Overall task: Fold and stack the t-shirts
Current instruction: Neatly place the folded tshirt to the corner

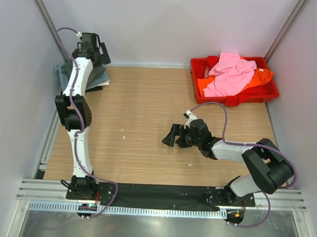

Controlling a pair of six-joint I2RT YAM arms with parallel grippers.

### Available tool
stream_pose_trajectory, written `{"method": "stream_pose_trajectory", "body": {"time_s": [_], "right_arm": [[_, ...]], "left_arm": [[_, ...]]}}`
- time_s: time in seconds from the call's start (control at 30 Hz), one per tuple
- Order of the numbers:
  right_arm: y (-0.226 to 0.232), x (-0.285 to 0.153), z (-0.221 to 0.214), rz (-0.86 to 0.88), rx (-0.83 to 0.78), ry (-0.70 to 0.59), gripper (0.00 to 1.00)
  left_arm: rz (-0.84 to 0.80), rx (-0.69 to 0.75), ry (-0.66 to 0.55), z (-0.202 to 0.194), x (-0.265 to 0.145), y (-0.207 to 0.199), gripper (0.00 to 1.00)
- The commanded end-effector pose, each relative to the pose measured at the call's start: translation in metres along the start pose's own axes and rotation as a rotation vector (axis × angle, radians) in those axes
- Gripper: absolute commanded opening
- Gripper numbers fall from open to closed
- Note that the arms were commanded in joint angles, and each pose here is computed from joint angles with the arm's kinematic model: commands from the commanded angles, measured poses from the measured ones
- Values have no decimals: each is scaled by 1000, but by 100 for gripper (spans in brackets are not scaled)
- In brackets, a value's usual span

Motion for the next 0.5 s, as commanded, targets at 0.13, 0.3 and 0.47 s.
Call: {"method": "stream_pose_trajectory", "body": {"time_s": [0.13,0.3,0.47], "right_arm": [[-6,-1,-16,-25,10,57,100],[-6,-1,-17,-27,10,58,99],[-7,-1,-17,-28,10,57,99]], "left_arm": [[16,44,5,-8,17,-6,100],[-22,50,89,-37,35,-8,100],[-83,118,94,-47,23,-37,100]]}}
Point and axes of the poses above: each gripper's point midway between its finger pads, its own x axis out along the fingers, its own y axis along the line the jaws close on, z = x × y, the point moved 6 cm from there along -x, back along the fingers, and after that the axes turned 10 degrees about -x, right-handed, at the moved point
